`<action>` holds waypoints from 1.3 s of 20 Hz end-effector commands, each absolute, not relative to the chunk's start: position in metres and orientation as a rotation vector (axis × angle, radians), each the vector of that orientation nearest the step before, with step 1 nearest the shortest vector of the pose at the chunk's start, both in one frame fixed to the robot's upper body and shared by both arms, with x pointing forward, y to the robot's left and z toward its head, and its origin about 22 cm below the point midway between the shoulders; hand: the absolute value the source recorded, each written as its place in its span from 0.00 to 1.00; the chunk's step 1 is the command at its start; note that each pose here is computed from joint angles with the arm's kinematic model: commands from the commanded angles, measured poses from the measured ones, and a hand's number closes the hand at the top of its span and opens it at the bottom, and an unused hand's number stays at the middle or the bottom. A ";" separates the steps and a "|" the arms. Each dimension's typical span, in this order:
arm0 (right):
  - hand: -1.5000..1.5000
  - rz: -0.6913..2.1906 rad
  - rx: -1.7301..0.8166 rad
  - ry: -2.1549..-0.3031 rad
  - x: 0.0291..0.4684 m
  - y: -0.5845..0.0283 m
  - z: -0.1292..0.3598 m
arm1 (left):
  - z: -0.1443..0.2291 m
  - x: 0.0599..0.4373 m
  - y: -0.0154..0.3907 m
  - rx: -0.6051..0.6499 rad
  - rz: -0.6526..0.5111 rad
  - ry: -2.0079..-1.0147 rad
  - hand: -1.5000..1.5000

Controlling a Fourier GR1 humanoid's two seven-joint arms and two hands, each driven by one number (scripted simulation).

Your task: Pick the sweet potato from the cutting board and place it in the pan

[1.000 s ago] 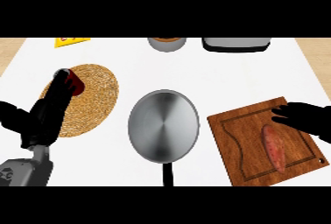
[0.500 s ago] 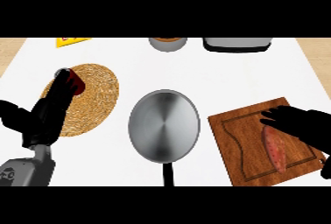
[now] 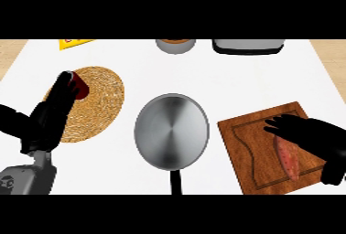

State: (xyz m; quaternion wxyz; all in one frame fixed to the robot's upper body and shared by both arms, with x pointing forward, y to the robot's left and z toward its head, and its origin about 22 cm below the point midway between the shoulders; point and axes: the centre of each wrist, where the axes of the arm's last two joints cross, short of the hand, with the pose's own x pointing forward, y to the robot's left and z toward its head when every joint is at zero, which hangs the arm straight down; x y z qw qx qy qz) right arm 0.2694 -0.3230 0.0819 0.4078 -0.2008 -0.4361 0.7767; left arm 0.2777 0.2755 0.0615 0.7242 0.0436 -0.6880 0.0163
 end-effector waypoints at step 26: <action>1.00 1.939 -0.336 -1.237 0.302 -0.308 -0.002 | 0.059 0.267 0.274 0.107 0.039 -1.516 0.50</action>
